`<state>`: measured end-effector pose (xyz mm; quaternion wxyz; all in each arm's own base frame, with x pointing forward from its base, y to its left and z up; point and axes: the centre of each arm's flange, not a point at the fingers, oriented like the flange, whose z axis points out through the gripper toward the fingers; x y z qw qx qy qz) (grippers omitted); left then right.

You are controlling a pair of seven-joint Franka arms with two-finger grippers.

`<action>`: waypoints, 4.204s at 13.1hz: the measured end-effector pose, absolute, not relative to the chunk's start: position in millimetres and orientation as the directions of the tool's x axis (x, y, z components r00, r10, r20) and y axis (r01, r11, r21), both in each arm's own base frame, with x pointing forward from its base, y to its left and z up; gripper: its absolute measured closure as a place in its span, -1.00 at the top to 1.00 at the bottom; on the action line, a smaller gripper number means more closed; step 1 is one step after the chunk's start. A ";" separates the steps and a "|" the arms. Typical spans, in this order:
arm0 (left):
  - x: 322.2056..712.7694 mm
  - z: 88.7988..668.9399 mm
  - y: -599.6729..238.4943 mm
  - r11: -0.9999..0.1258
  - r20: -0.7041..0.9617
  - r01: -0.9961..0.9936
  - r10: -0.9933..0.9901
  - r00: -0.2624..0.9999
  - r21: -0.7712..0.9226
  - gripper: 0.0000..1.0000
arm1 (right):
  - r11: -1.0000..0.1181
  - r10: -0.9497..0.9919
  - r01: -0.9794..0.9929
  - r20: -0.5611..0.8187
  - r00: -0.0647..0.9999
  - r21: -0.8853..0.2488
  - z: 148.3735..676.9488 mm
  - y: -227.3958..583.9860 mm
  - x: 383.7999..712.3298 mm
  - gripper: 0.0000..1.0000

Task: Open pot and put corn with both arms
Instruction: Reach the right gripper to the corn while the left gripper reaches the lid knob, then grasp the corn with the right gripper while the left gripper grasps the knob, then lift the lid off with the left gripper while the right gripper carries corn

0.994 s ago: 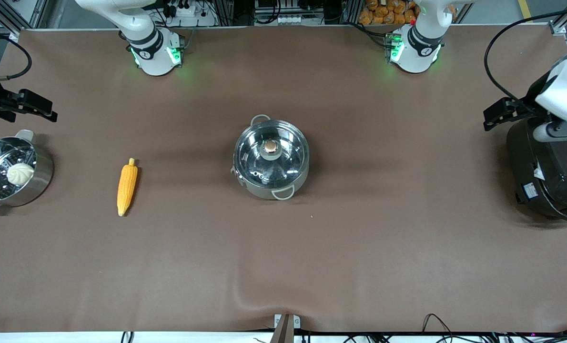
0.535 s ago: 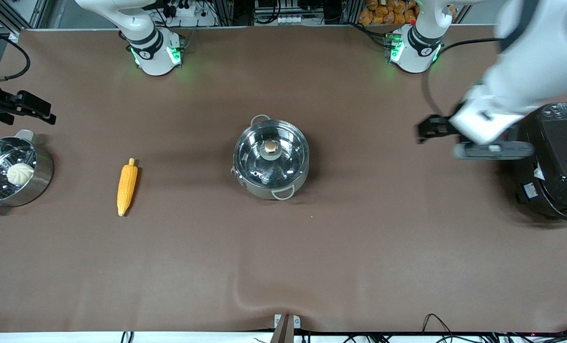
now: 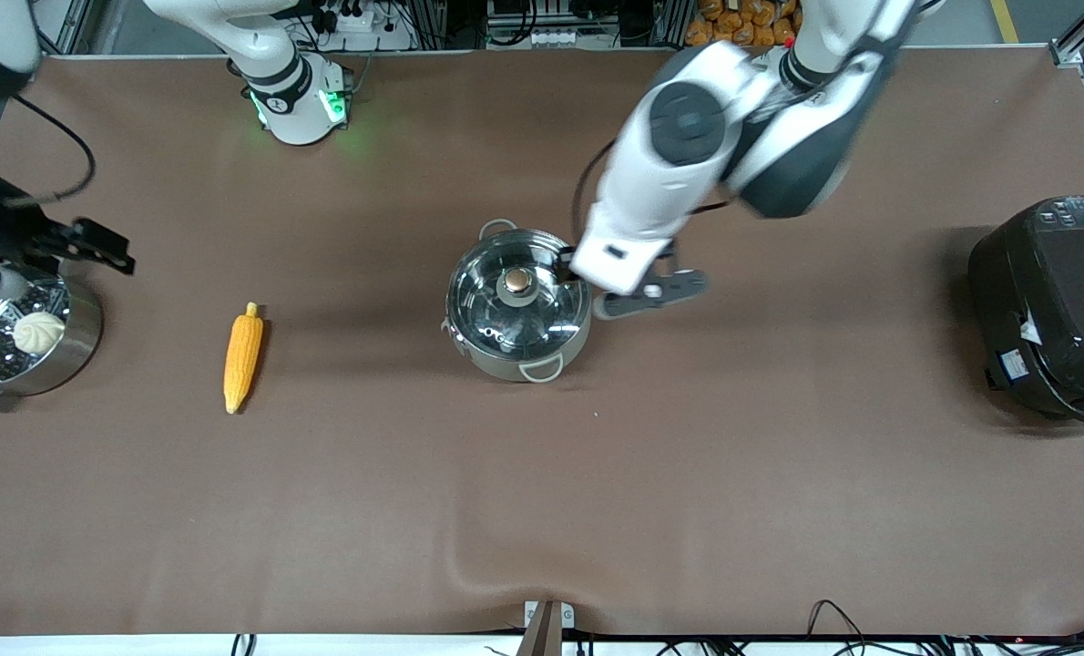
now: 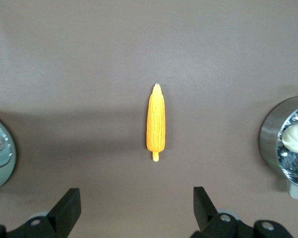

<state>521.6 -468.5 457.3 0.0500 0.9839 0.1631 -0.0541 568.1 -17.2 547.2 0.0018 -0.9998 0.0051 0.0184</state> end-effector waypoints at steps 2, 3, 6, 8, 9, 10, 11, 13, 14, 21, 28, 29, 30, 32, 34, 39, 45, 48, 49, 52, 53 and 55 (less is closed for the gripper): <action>507.0 424.7 -502.1 -0.926 -0.114 0.374 0.367 0.923 0.051 1.00 | -1.000 -0.007 -0.007 -0.021 1.000 0.013 496.0 -18.1 576.6 1.00; 500.3 411.1 -515.6 -0.920 -0.100 0.389 0.384 0.918 0.036 0.99 | -1.000 -0.006 -0.006 -0.008 1.000 0.017 465.9 -18.1 579.1 1.00; 480.4 387.2 -545.4 -0.914 -0.062 0.406 0.405 0.912 0.013 0.89 | -1.000 0.002 0.002 0.000 1.000 0.027 389.2 -18.0 577.8 1.00; 476.5 378.1 -555.7 -0.906 -0.052 0.423 0.421 0.906 0.030 0.81 | -0.999 0.009 0.009 -0.012 1.000 0.035 354.8 -17.7 581.1 1.00; 476.2 373.2 -557.7 -0.905 -0.051 0.425 0.423 0.905 0.031 0.81 | -0.999 0.011 0.012 -0.015 1.000 0.039 338.7 -17.7 584.0 1.00; 476.7 368.6 -558.3 -0.905 -0.051 0.425 0.424 0.904 0.028 0.81 | -0.999 0.015 0.016 -0.014 1.000 0.044 320.9 -17.7 586.8 1.00; 477.2 364.1 -558.5 -0.905 -0.051 0.426 0.424 0.904 0.024 0.80 | -0.998 0.024 0.024 -0.005 1.000 0.049 301.3 -17.8 588.7 1.00; 475.8 358.2 -560.3 -0.906 -0.053 0.423 0.422 0.905 0.017 0.77 | -0.997 0.044 0.043 0.020 0.999 0.059 262.6 -19.3 586.6 1.00; 475.0 357.4 -561.1 -0.907 -0.053 0.422 0.420 0.906 0.016 0.76 | -0.997 0.050 0.049 0.014 0.999 0.062 247.1 -20.3 584.0 1.00; 472.5 353.3 -563.7 -0.909 -0.053 0.418 0.416 0.908 0.012 0.67 | -0.997 0.039 0.042 -0.043 0.998 0.067 209.6 -29.8 574.6 1.00; 473.1 349.4 -565.3 -0.909 -0.052 0.417 0.416 0.908 0.016 0.41 | -0.997 0.031 0.038 -0.093 0.995 0.069 182.4 -34.9 566.4 1.00; 472.7 349.0 -565.8 -0.909 -0.052 0.416 0.415 0.908 0.016 0.37 | -0.997 0.030 0.037 -0.100 0.995 0.069 179.9 -35.1 564.6 1.00; 472.4 348.9 -566.5 -0.909 -0.051 0.416 0.414 0.909 0.018 0.30 | -0.997 0.030 0.037 -0.105 0.994 0.069 177.9 -35.1 562.9 0.97; 471.0 348.3 -567.8 -0.910 -0.051 0.413 0.412 0.910 0.019 0.30 | -0.997 0.030 0.038 -0.117 0.993 0.067 175.3 -34.4 559.9 0.68; 470.1 347.8 -568.6 -0.911 -0.051 0.412 0.411 0.910 0.018 0.28 | -0.997 0.034 0.042 -0.122 0.992 0.065 174.9 -32.0 559.5 0.20; 468.5 345.9 -572.0 -0.913 -0.049 0.408 0.407 0.912 0.026 0.06 | -0.998 0.041 0.050 -0.179 0.983 0.044 193.9 -18.2 570.6 -0.22; 469.0 346.8 -571.8 -0.912 -0.049 0.409 0.407 0.912 0.026 0.00 | -0.999 0.033 0.031 -0.159 0.987 -0.015 301.2 -0.8 606.1 -0.29; 472.5 376.4 -565.2 -0.909 -0.044 0.415 0.414 0.909 0.031 0.00 | -0.999 0.033 0.030 -0.130 0.991 -0.025 333.1 16.3 616.0 -0.31; 474.7 400.4 -556.2 -0.906 -0.043 0.423 0.422 0.906 0.027 0.00 | -0.999 0.023 0.020 -0.125 0.992 -0.028 345.4 25.7 618.7 -0.31; 493.7 495.5 -491.1 -0.892 -0.016 0.451 0.451 0.892 0.018 0.00 | -0.999 -0.007 -0.012 -0.147 0.989 -0.031 393.2 73.9 619.8 -0.31; 507.0 520.0 -454.6 -0.902 -0.008 0.432 0.432 0.902 0.015 0.00 | -0.999 -0.013 -0.018 -0.156 0.988 -0.029 410.2 94.0 617.6 -0.31; 537.2 535.4 -367.5 -0.933 -0.012 0.359 0.359 0.933 -0.004 0.00 | -0.999 -0.032 -0.038 -0.169 0.985 -0.028 442.4 141.2 610.3 -0.31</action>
